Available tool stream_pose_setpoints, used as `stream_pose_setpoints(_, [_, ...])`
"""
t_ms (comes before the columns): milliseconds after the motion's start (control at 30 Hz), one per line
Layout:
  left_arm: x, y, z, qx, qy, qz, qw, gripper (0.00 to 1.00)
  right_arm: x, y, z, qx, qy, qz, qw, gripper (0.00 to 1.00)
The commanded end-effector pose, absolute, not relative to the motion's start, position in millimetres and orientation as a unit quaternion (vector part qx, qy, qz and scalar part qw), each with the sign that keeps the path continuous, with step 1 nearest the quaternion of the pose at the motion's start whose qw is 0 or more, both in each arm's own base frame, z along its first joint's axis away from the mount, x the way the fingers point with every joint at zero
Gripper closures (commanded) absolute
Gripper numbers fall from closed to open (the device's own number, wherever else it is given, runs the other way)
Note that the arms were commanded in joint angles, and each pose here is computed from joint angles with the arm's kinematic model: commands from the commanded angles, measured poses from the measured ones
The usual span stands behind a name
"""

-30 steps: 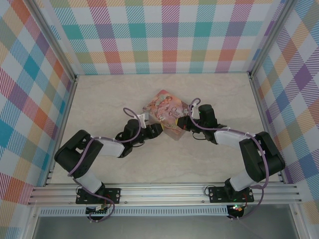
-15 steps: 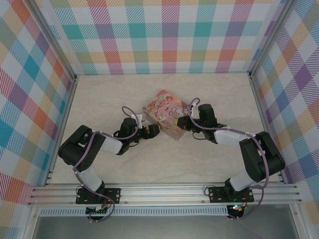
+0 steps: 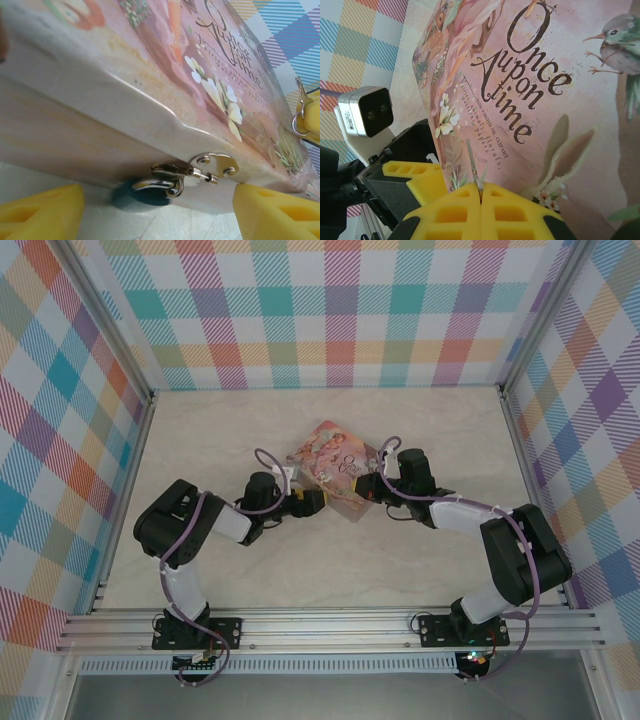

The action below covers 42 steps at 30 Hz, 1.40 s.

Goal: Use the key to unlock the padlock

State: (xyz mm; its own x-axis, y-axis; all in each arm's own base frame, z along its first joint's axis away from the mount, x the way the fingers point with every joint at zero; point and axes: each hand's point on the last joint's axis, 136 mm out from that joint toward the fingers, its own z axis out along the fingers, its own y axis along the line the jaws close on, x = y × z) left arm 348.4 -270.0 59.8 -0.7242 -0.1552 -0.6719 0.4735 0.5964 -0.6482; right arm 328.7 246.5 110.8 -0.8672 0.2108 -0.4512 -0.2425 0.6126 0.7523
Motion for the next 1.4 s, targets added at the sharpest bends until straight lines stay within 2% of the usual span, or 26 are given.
stream_pose_setpoints(0, [359,-272,68,0.128,0.802,-0.436,0.388,0.22,324,248,99,-0.015,0.872,0.428,0.239,0.95])
stream_pose_setpoints(367, [358,-278,68,0.176,0.794,-0.430,0.393,0.24,323,249,98,-0.017,0.871,0.429,0.237,0.95])
stream_pose_setpoints(800, [351,-290,79,0.179,0.778,-0.476,0.368,0.48,322,249,99,-0.018,0.870,0.432,0.237,0.95])
stream_pose_setpoints(1000, [351,-289,82,0.162,0.774,-0.488,0.369,0.50,322,249,99,-0.018,0.870,0.432,0.237,0.95])
stream_pose_setpoints(1367, [352,-293,73,0.149,0.786,-0.477,0.363,0.63,322,249,99,-0.019,0.869,0.433,0.238,0.95])
